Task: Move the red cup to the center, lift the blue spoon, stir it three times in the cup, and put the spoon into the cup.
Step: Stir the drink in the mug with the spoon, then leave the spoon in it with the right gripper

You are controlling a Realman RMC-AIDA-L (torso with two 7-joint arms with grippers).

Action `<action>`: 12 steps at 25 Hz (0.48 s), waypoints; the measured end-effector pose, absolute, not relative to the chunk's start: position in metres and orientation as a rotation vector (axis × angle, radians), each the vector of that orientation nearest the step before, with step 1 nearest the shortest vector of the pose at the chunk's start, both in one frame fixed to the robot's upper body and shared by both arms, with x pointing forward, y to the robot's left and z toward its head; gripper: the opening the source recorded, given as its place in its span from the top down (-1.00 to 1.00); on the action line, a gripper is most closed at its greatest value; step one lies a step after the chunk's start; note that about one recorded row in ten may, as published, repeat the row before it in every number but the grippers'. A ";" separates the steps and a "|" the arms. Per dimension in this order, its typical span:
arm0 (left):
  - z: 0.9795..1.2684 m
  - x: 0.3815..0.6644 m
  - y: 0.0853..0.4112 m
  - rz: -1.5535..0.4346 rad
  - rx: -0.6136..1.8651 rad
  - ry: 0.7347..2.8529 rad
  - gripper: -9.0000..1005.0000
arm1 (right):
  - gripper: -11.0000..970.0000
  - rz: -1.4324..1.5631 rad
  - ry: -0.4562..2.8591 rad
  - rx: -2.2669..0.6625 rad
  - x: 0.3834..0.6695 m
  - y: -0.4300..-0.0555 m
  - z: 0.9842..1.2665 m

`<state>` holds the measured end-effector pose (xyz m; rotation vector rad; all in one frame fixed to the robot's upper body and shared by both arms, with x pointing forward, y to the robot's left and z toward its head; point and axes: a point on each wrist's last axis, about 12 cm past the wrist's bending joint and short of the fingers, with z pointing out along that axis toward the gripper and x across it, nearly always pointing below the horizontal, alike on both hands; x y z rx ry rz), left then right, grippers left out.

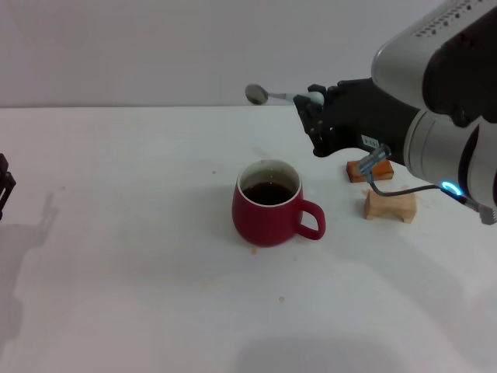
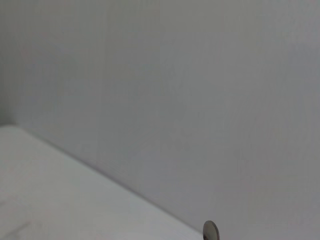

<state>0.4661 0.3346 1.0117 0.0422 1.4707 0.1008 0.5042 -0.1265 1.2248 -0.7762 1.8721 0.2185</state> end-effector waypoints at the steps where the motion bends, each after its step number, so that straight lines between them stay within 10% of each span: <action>1: 1.012 0.466 0.335 0.101 0.042 1.472 -0.71 | 0.71 0.219 1.872 -0.776 0.504 -0.127 1.225; 12: 1.011 0.469 0.334 0.101 0.044 1.485 -0.71 | 0.71 0.165 1.987 -0.924 0.508 -0.107 1.240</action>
